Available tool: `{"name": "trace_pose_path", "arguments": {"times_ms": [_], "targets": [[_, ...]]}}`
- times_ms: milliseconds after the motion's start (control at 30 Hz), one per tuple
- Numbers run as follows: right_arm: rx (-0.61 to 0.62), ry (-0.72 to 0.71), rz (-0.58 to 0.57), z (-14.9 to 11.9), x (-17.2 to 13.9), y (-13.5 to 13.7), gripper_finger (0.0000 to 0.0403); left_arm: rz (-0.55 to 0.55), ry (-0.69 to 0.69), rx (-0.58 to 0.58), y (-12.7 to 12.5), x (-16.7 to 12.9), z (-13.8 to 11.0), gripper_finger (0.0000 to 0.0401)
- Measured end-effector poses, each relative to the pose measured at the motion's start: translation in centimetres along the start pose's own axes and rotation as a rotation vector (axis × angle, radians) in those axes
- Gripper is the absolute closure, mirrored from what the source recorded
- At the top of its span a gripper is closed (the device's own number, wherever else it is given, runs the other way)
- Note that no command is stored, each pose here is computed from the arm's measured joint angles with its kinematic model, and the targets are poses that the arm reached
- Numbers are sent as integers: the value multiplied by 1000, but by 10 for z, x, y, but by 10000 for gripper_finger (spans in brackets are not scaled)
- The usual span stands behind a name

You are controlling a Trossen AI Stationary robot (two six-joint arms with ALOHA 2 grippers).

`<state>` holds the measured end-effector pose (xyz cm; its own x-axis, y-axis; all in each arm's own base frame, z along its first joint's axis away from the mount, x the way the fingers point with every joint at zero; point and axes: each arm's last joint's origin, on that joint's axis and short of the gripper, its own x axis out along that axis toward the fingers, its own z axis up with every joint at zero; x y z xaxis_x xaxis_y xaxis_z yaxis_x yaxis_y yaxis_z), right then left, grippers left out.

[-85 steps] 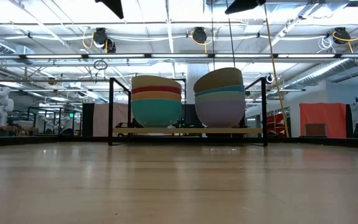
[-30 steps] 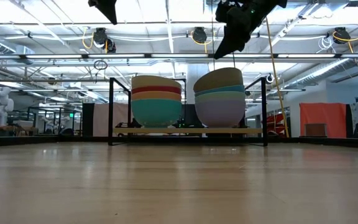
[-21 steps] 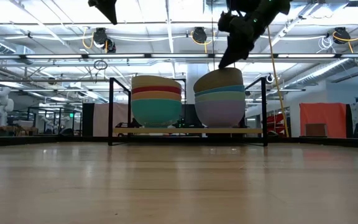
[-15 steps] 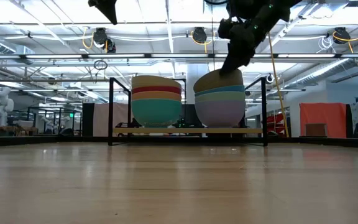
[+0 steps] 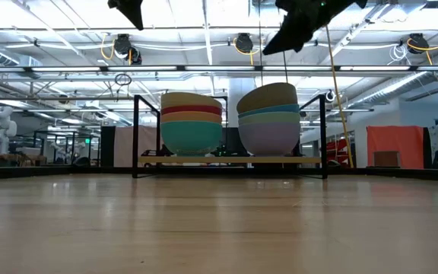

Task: Place and stack bowls onto a shelf
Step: Stack the gray bowl on top of the blue bowl on the shelf

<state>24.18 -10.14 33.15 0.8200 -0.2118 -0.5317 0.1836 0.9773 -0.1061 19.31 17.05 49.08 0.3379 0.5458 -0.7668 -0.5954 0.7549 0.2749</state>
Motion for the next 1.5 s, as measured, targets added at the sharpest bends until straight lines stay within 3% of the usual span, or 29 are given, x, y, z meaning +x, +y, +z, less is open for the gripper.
{"name": "trace_pose_path", "arguments": {"times_ms": [267,733,1033,1267,1367,1500], "targets": [[76,102,-38,-11,7,-7,403,1,0,3,0,0,0,396],[22,134,-30,-20,28,-10,403,3,0,-13,0,0,0,398],[65,189,-25,-50,40,-7,403,3,0,-12,0,0,0,398],[30,45,47,-25,25,1,403,2,0,-12,0,0,0,397],[0,-12,10,-18,18,1,403,2,0,-10,0,0,0,398],[63,33,-36,-24,16,-8,403,2,0,3,0,0,0,398]]}}
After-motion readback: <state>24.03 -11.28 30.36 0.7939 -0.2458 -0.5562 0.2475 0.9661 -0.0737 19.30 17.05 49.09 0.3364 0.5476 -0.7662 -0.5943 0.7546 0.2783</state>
